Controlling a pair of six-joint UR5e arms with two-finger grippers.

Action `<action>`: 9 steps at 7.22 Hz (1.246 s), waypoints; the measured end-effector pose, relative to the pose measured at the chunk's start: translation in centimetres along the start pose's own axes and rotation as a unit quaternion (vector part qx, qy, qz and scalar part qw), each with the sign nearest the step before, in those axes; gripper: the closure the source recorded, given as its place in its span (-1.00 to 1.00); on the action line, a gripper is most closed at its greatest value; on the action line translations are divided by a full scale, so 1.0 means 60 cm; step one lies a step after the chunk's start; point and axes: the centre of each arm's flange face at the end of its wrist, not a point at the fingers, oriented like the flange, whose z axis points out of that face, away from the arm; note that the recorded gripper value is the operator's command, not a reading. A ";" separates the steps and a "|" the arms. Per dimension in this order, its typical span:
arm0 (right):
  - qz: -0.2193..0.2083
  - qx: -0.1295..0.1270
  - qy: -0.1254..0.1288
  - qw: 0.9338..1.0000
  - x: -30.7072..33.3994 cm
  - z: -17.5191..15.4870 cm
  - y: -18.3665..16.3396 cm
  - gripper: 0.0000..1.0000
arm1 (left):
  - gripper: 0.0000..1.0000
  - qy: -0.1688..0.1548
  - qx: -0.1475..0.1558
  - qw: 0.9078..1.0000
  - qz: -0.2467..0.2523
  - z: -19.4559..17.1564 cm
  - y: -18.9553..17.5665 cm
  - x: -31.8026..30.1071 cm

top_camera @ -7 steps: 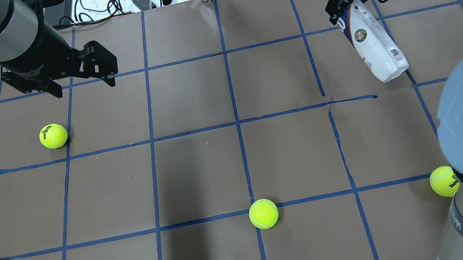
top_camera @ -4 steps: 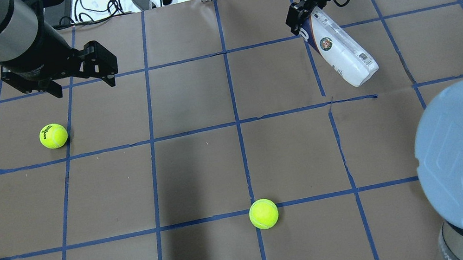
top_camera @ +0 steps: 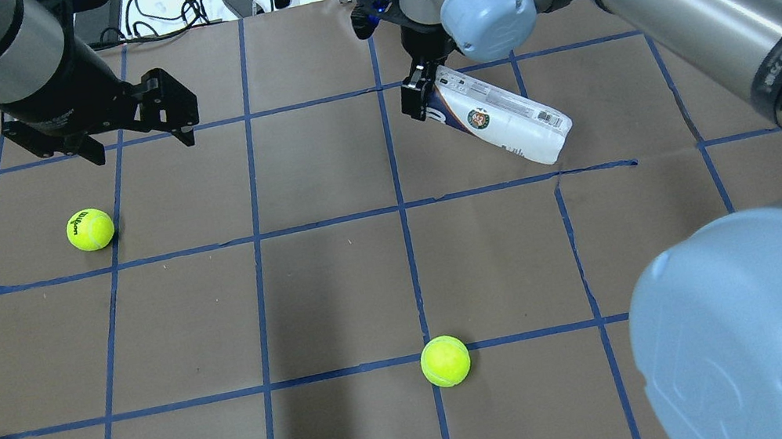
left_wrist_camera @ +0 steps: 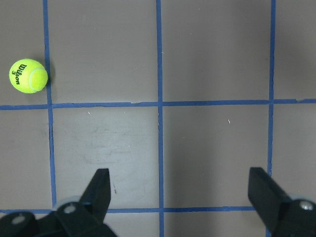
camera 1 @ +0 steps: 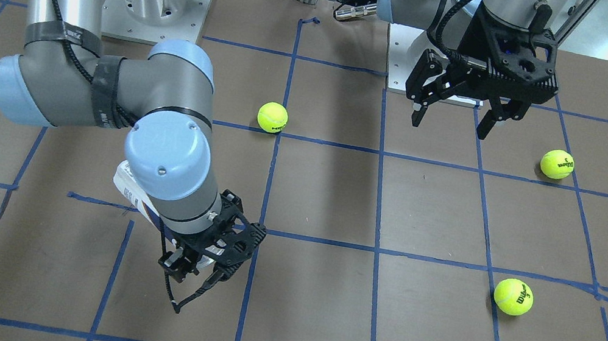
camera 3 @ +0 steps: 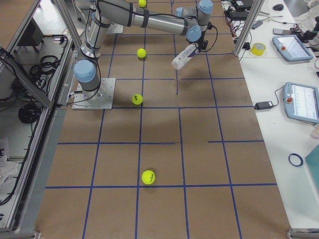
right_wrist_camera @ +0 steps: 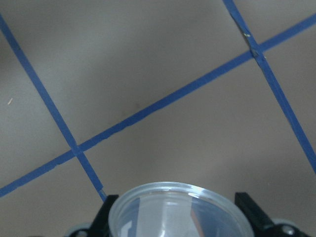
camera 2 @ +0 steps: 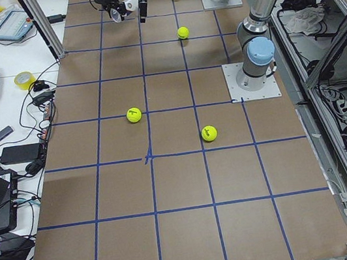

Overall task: Lift up tennis ball bucket
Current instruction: 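Drag the tube with the right gripper toward the left gripper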

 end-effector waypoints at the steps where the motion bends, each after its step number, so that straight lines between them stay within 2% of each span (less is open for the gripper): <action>1: -0.039 0.001 0.002 0.999 -0.016 0.012 -0.018 0.25 | -1.00 0.000 0.000 1.000 0.000 0.000 0.000 0.000; 3: -0.101 0.001 -0.001 0.995 -0.046 0.036 -0.046 0.22 | -1.00 0.000 0.000 1.000 0.000 0.000 0.000 0.000; 5: -0.165 -0.004 -0.004 0.986 -0.122 0.048 -0.095 0.28 | -1.00 0.000 0.000 1.000 0.000 0.000 0.000 -0.001; 6: -0.186 -0.007 -0.007 0.983 -0.154 0.059 -0.114 0.24 | -1.00 0.000 0.000 1.000 0.000 0.000 0.000 -0.001; 9: -0.264 -0.015 -0.026 0.964 -0.205 0.132 -0.152 0.13 | -1.00 0.000 0.000 1.000 0.000 0.000 0.000 -0.001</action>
